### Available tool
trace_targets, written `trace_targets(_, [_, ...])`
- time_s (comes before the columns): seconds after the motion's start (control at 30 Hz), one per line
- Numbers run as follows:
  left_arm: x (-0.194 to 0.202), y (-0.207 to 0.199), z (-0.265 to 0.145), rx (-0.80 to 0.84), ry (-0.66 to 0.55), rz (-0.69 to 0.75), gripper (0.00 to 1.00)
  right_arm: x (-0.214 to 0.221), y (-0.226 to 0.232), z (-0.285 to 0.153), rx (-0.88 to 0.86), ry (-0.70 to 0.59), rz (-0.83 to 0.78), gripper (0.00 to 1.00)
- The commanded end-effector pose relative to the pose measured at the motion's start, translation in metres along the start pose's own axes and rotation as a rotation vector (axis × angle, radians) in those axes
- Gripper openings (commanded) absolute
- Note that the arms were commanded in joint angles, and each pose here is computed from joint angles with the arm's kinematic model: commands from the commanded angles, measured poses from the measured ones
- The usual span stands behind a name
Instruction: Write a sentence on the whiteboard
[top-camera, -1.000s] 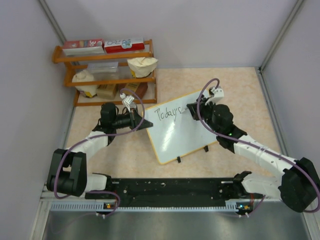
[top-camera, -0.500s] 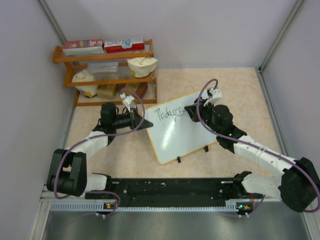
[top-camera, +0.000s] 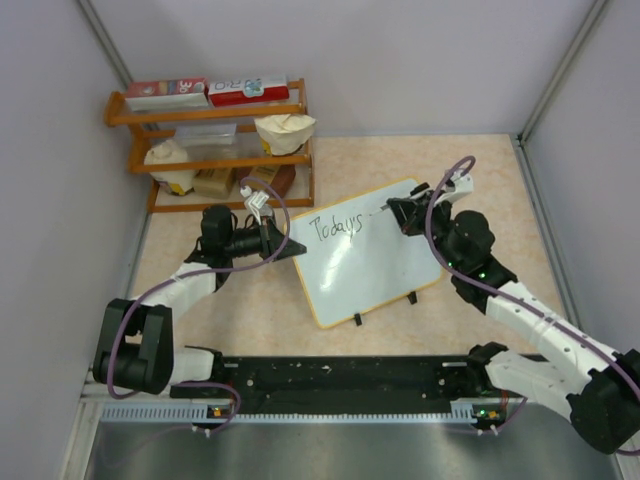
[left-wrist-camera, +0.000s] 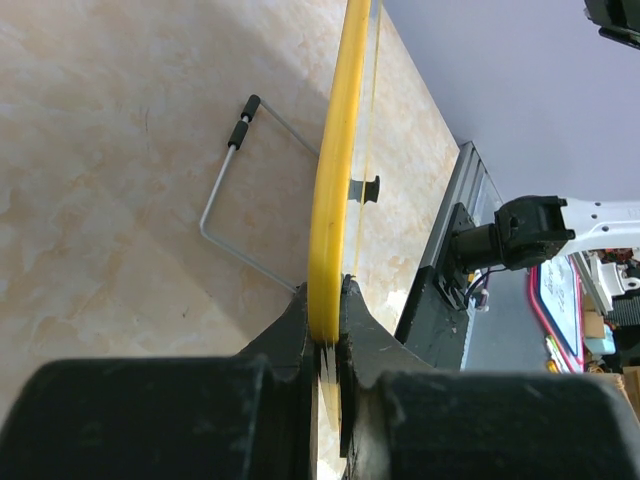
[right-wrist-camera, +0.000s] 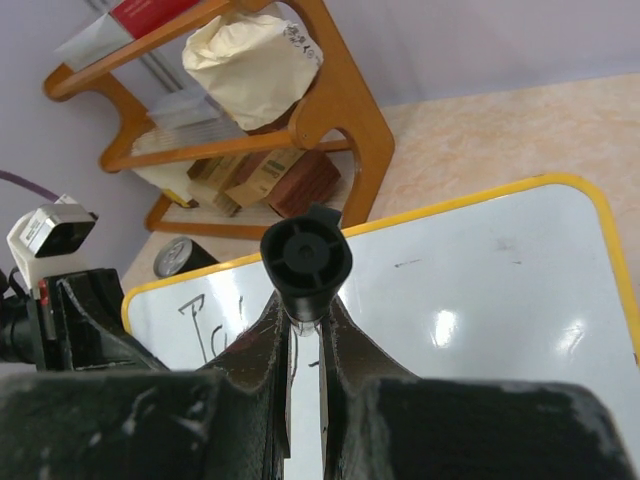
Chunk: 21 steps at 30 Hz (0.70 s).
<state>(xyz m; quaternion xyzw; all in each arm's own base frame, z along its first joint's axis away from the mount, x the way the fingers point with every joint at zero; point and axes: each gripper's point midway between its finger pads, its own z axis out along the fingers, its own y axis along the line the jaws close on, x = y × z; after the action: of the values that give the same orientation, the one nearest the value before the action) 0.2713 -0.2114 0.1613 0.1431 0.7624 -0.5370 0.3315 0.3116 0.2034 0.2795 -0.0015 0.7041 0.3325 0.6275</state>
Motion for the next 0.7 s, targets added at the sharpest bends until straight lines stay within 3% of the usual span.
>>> trace_targets(0.0, [0.012, 0.021, -0.001, -0.081, 0.018, 0.103, 0.0, -0.02, -0.002, 0.005, -0.006, -0.034, 0.017, 0.0])
trace_targets(0.67, [0.014, 0.022, -0.002, -0.089, 0.02, 0.106, 0.0, -0.019, -0.028, 0.011, 0.068, -0.025, 0.01, 0.0])
